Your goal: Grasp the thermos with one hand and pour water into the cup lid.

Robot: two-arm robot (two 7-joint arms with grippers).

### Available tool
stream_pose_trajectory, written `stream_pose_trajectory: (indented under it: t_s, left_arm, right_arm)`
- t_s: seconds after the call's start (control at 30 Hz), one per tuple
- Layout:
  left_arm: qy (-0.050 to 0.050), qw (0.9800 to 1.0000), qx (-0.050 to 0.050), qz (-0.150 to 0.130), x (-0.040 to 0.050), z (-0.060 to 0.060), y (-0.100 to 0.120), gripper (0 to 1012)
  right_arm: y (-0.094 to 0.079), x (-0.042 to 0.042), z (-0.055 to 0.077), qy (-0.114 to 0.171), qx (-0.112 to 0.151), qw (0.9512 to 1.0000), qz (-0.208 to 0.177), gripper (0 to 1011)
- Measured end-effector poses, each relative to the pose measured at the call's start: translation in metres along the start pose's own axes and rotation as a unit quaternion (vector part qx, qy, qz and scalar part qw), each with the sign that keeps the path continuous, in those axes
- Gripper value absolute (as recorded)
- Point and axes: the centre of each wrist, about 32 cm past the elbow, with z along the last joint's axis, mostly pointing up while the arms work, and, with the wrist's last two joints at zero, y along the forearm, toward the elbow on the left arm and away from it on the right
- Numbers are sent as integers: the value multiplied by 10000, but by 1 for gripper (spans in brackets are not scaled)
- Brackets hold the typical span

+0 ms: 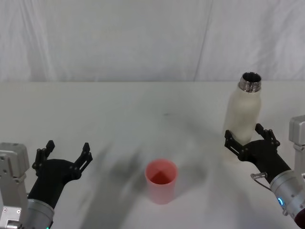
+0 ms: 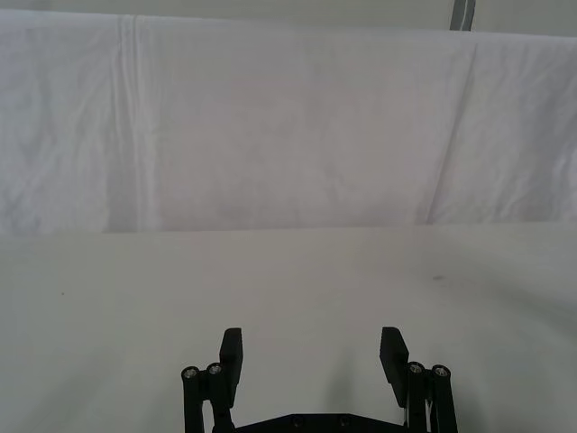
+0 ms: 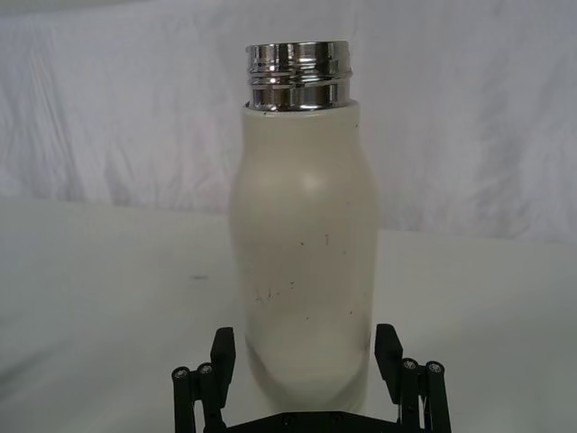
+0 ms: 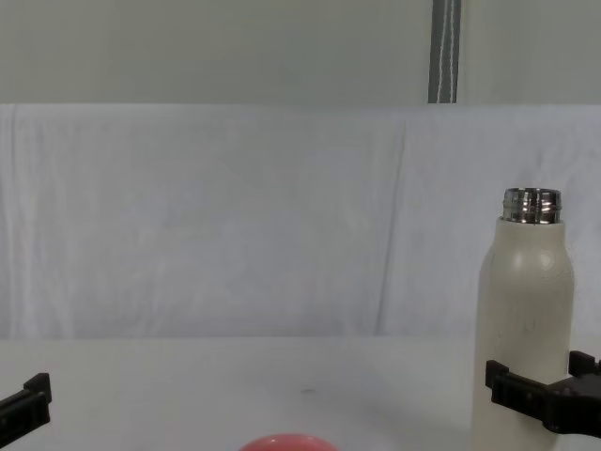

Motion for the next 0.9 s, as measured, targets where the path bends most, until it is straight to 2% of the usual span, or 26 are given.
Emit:
stream_pose_trajectory:
  t_s: [0.53, 0.9]
  left_arm:
    - [0, 10000, 0, 0, 0, 0, 0, 1001]
    - [0, 10000, 0, 0, 0, 0, 0, 1001]
  right_arm:
    - [116, 59, -3, 140, 22, 9999, -3, 1001]
    - [198, 51, 15, 134, 15, 9999, 77, 1001]
